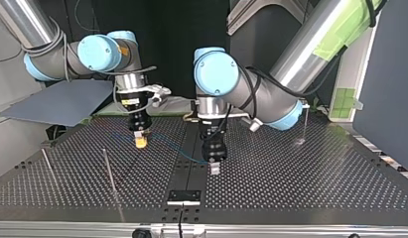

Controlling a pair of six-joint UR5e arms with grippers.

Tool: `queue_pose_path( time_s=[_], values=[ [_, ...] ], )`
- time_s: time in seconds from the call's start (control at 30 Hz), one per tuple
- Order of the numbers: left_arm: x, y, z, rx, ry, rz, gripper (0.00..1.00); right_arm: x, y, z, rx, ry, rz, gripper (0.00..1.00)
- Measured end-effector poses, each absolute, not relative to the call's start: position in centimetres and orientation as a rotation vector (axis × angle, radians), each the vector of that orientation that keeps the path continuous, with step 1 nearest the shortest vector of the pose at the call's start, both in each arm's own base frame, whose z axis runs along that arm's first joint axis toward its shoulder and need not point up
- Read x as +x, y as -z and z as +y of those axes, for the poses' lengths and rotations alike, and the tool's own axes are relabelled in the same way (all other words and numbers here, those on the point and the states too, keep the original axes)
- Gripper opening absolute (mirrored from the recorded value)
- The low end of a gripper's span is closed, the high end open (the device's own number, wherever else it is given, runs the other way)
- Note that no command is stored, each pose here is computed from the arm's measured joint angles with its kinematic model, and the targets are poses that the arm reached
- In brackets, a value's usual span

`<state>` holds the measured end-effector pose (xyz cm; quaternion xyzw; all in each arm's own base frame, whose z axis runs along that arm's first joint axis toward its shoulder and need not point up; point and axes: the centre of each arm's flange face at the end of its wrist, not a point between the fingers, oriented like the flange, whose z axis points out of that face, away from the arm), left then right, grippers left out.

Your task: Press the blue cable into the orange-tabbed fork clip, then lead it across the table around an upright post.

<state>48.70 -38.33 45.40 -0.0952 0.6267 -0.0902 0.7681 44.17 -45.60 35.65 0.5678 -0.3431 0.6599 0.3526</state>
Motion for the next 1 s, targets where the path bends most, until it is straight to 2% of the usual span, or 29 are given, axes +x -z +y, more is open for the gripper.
queue_pose_path(
  time_s=[0.3, 0.6, 1.0],
  values=[
    [47.1, -44.9, -36.9, -0.260, 0.192, 1.313, 0.00, 44.7, -34.6, -44.7, 1.498, -1.706, -0.890, 0.00],
    [46.6, -41.3, -35.9, -0.303, 0.158, 1.310, 0.00, 45.5, -32.3, -44.1, 1.544, -1.692, -0.898, 0.00],
    [45.2, -36.3, -33.9, -0.444, 0.116, 1.294, 0.00, 46.2, -28.2, -44.4, 1.613, -1.648, -0.925, 0.00]
  ],
)
